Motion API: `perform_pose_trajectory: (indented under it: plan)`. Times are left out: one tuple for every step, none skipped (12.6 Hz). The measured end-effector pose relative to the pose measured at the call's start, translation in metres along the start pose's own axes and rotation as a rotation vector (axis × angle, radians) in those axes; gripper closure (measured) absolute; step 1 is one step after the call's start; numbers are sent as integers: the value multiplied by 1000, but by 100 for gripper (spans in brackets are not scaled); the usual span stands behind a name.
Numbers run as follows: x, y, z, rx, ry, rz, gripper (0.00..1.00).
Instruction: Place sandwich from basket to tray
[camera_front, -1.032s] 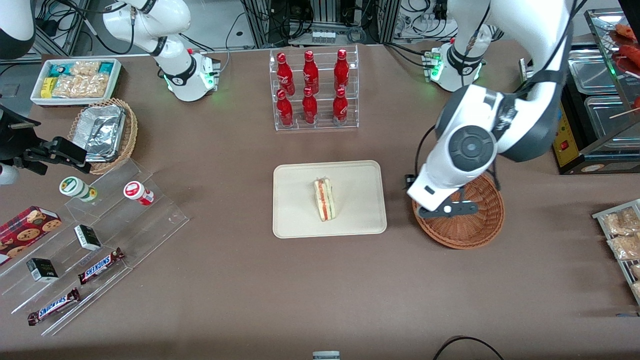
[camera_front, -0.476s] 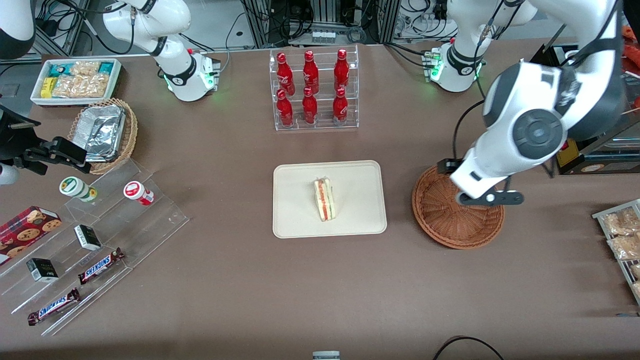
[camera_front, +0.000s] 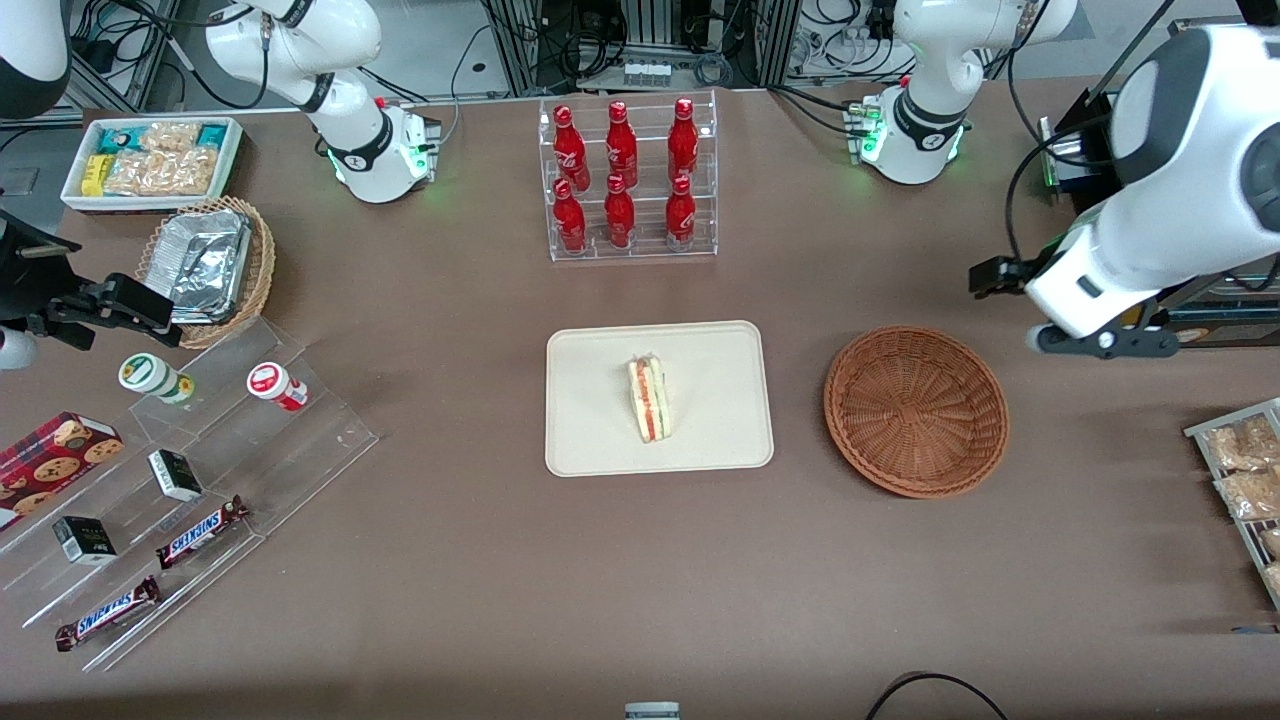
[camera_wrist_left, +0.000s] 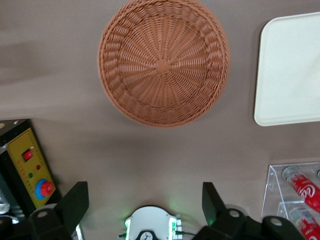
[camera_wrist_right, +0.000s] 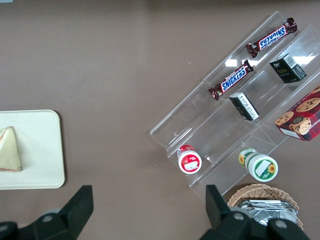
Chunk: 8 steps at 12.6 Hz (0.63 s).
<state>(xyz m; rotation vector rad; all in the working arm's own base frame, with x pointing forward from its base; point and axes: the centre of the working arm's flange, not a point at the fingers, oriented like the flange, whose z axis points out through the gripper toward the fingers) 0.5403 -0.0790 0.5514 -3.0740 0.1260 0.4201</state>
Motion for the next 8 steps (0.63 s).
perform_pose_trajectory:
  plan:
    - [-10, -6, -8, 0, -1, 9, 0]
    - [-19, -9, -16, 1, 3, 15, 0]
    - [-29, -11, -24, 3, 9, 15, 0]
    - [-37, -15, -31, 3, 19, 6, 0]
    - [-43, -22, -37, 1, 32, -4, 0]
    - [-47, -30, -42, -3, 43, -14, 0]
    - [-50, -38, -44, -6, 49, -12, 0]
    - [-51, -45, -46, -9, 53, -6, 0]
